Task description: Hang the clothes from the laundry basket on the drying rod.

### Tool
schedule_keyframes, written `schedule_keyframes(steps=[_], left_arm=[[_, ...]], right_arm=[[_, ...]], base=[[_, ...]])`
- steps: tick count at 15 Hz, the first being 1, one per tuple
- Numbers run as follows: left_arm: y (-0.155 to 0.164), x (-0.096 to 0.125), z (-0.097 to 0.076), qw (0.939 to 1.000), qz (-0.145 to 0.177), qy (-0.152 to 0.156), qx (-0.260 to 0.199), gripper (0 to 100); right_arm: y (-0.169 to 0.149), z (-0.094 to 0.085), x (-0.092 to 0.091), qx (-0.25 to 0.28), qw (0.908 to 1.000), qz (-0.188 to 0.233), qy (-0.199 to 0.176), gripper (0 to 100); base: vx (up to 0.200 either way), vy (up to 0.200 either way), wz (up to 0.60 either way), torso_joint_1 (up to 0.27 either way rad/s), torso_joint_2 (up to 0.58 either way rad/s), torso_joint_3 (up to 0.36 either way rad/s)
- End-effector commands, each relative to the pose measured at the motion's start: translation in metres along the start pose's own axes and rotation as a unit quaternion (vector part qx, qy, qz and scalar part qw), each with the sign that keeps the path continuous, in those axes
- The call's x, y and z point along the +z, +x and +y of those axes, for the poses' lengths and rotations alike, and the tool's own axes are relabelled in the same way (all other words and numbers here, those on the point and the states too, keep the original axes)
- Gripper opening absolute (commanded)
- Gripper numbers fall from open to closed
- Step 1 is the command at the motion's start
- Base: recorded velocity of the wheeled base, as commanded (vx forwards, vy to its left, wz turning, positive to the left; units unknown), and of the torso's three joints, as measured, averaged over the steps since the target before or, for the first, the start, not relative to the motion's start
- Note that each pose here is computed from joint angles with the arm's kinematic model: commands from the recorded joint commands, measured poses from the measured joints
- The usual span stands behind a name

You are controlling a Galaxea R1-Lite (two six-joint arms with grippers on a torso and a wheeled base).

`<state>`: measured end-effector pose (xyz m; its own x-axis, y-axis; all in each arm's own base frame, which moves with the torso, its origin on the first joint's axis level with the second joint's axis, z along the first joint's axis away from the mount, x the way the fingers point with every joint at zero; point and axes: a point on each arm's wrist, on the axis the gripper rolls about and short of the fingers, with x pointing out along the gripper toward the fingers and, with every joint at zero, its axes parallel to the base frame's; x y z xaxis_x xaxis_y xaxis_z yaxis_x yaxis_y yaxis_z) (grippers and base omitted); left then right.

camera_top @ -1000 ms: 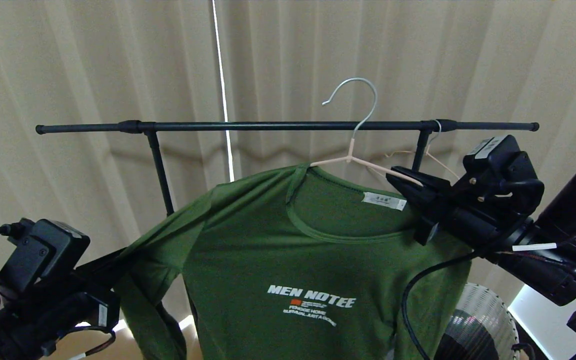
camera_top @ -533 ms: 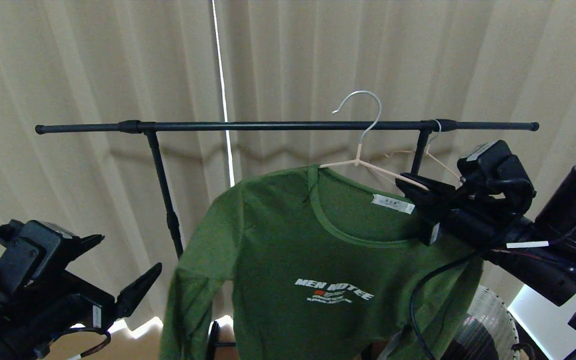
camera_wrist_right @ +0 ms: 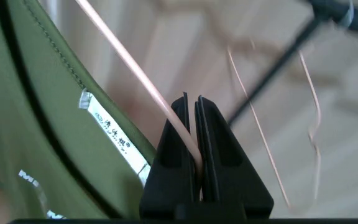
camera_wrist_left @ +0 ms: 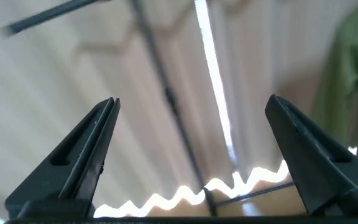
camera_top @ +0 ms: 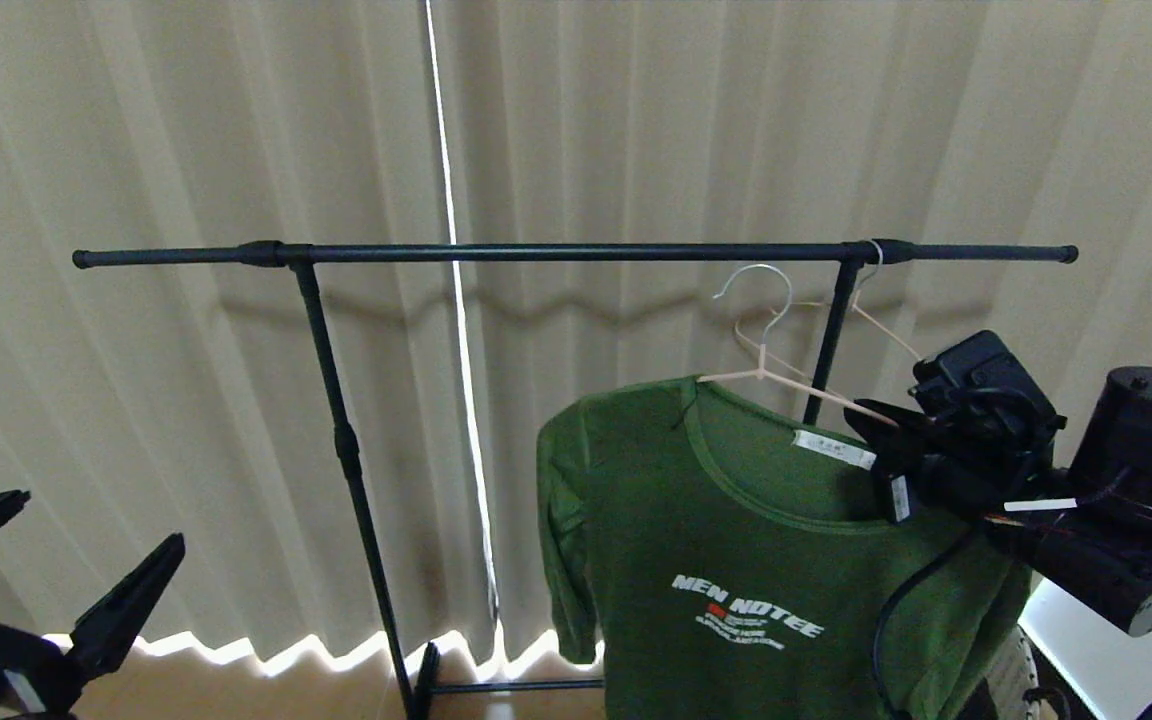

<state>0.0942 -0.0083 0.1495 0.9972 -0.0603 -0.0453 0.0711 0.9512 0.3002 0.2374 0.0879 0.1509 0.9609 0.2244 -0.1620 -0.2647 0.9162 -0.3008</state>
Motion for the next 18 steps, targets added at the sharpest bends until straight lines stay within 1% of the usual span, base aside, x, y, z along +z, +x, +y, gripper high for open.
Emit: schedule_keyframes(steps=[1,3,4,6,8,10,11,14,18], left_arm=[[-0.033,-0.012,0.001,0.9994,-0.013,-0.010,0.032,100],[-0.057,-0.025,-0.003,0.9994,0.003,-0.014,0.032,100],[-0.069,-0.032,-0.006,0.9995,0.010,-0.014,0.028,100],[-0.083,-0.040,-0.009,0.9996,0.014,-0.015,0.019,100],[-0.087,-0.041,-0.009,0.9996,-0.005,-0.026,0.011,100],[-0.091,-0.043,-0.010,0.9993,-0.025,-0.026,-0.012,100],[-0.091,-0.043,-0.010,0.9991,-0.027,-0.026,-0.018,100],[-0.091,-0.040,-0.009,0.9991,-0.027,-0.028,-0.015,100],[-0.091,-0.040,-0.009,0.9992,-0.026,-0.027,-0.015,100]], right_arm=[[-0.002,0.001,-0.008,-0.008,0.9998,0.020,-0.003,0],[-0.005,0.000,-0.015,-0.039,0.9984,0.041,-0.006,0],[-0.004,-0.005,-0.016,-0.056,0.9973,0.046,-0.004,0],[-0.002,-0.012,-0.018,-0.070,0.9961,0.054,-0.002,0],[-0.002,-0.013,-0.019,-0.070,0.9960,0.056,-0.002,0],[-0.001,-0.013,-0.018,-0.071,0.9960,0.053,-0.001,0],[-0.001,-0.013,-0.017,-0.072,0.9961,0.051,-0.001,0],[0.000,-0.014,-0.015,-0.074,0.9961,0.047,0.000,0],[0.002,-0.020,-0.012,-0.085,0.9955,0.042,0.003,0]], base=[[0.000,0.000,0.00,0.000,0.00,0.000],[0.000,0.000,0.00,0.000,0.00,0.000],[0.000,0.000,0.00,0.000,0.00,0.000],[0.000,0.000,0.00,0.000,0.00,0.000],[0.000,0.000,0.00,0.000,0.00,0.000],[0.000,0.000,0.00,0.000,0.00,0.000],[0.000,0.000,0.00,0.000,0.00,0.000],[0.000,0.000,0.00,0.000,0.00,0.000],[0.200,0.000,0.00,-0.006,0.00,0.005]])
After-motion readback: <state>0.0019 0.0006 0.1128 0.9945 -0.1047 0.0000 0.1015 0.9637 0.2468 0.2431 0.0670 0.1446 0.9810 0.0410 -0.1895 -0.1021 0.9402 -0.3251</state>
